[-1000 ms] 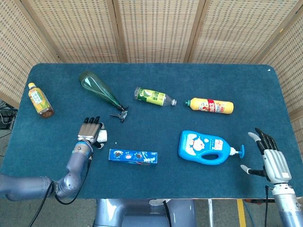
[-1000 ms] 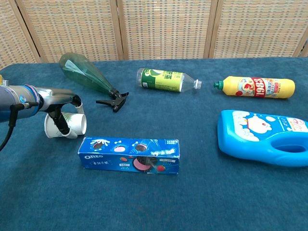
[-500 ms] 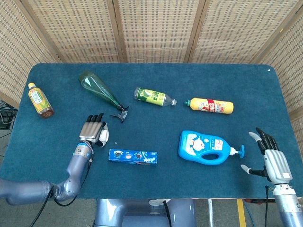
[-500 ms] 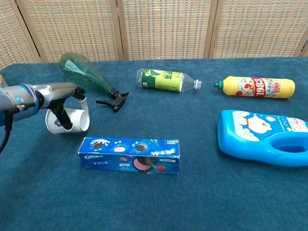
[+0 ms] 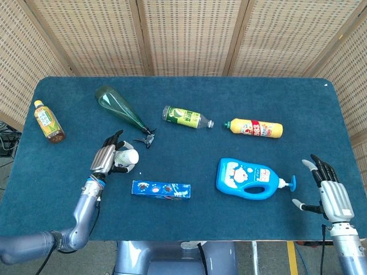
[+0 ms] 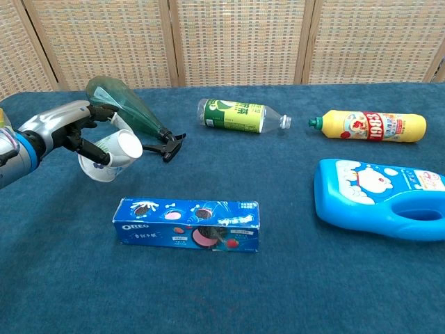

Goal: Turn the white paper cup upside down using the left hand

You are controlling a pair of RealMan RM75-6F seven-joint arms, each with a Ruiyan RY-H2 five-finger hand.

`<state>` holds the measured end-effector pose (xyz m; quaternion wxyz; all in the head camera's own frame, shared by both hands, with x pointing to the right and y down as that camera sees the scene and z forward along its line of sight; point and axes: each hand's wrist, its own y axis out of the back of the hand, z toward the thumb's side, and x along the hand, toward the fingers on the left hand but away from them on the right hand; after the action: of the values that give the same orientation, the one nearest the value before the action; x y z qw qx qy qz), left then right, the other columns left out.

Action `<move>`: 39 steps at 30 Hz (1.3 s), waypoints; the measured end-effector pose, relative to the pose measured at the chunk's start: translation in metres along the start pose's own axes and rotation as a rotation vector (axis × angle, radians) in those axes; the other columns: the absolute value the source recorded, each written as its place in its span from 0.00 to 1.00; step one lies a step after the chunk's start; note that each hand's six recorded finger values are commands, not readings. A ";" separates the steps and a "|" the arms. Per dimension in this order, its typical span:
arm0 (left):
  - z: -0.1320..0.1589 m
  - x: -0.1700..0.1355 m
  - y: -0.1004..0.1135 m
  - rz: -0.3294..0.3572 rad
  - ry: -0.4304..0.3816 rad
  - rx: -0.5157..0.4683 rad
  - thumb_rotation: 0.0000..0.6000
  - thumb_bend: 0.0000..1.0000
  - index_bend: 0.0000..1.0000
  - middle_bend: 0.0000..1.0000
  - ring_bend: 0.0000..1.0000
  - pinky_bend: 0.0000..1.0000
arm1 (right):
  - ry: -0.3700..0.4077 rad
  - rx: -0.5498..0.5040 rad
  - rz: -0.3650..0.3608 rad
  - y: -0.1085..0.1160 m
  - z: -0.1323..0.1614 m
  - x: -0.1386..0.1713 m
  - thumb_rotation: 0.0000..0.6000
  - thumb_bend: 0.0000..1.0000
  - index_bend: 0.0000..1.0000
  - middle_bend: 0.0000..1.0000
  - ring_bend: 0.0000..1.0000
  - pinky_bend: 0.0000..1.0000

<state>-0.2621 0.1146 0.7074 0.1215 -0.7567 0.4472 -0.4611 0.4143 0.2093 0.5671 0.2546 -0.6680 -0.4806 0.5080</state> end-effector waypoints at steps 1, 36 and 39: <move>-0.004 0.000 0.000 0.004 -0.010 -0.031 1.00 0.26 0.44 0.00 0.00 0.03 | 0.001 0.002 0.002 -0.001 0.000 0.000 1.00 0.09 0.00 0.00 0.00 0.00; -0.084 -0.020 -0.012 -0.045 -0.040 -0.209 0.98 0.21 0.30 0.00 0.00 0.01 | 0.016 0.016 0.018 -0.008 0.005 0.001 1.00 0.09 0.00 0.00 0.00 0.00; -0.089 -0.022 -0.007 -0.038 -0.033 -0.186 0.92 0.21 0.22 0.00 0.00 0.00 | 0.019 0.016 0.016 -0.008 0.006 0.002 1.00 0.09 0.00 0.00 0.00 0.00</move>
<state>-0.3342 0.1566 0.7472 0.0492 -0.7806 0.4718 -0.4070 0.4058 0.2132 0.5711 0.2603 -0.6745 -0.4689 0.5074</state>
